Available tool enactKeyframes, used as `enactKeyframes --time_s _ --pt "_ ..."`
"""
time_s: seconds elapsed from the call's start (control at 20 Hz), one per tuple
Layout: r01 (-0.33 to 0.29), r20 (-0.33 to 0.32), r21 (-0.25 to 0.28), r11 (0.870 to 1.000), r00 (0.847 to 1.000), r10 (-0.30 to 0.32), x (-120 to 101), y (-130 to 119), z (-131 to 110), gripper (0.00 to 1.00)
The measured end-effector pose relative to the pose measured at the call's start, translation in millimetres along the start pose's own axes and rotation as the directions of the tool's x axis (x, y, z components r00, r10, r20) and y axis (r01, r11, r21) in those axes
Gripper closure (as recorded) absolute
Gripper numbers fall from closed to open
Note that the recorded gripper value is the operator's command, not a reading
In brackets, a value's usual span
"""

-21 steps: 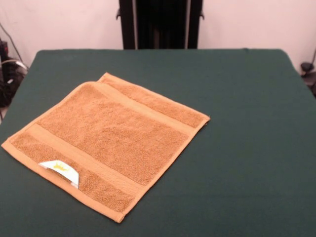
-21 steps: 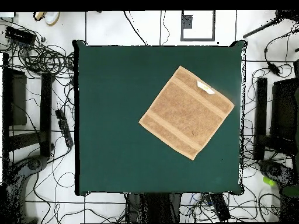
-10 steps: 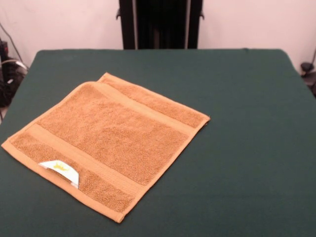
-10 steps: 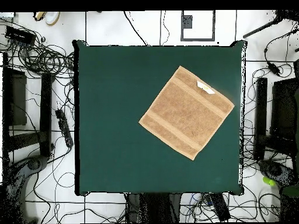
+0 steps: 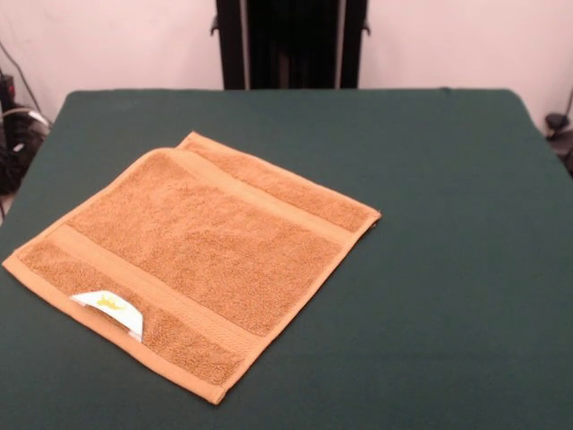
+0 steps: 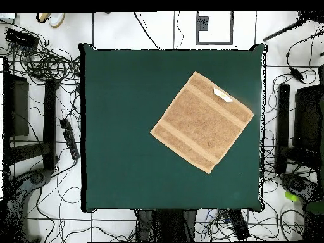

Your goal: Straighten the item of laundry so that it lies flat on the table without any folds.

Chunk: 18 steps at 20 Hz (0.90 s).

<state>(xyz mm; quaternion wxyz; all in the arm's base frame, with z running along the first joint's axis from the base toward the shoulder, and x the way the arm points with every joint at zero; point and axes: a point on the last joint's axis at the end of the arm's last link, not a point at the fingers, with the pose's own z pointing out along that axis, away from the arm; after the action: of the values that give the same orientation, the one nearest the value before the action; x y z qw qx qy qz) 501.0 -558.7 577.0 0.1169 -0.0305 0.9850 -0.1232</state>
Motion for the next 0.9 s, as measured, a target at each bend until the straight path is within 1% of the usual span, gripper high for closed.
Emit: enactKeyframes --time_s 0.9 --pt "-0.008 -0.002 0.002 1.0 1.0 0.008 4.8 -3.8 -0.1 1.0"
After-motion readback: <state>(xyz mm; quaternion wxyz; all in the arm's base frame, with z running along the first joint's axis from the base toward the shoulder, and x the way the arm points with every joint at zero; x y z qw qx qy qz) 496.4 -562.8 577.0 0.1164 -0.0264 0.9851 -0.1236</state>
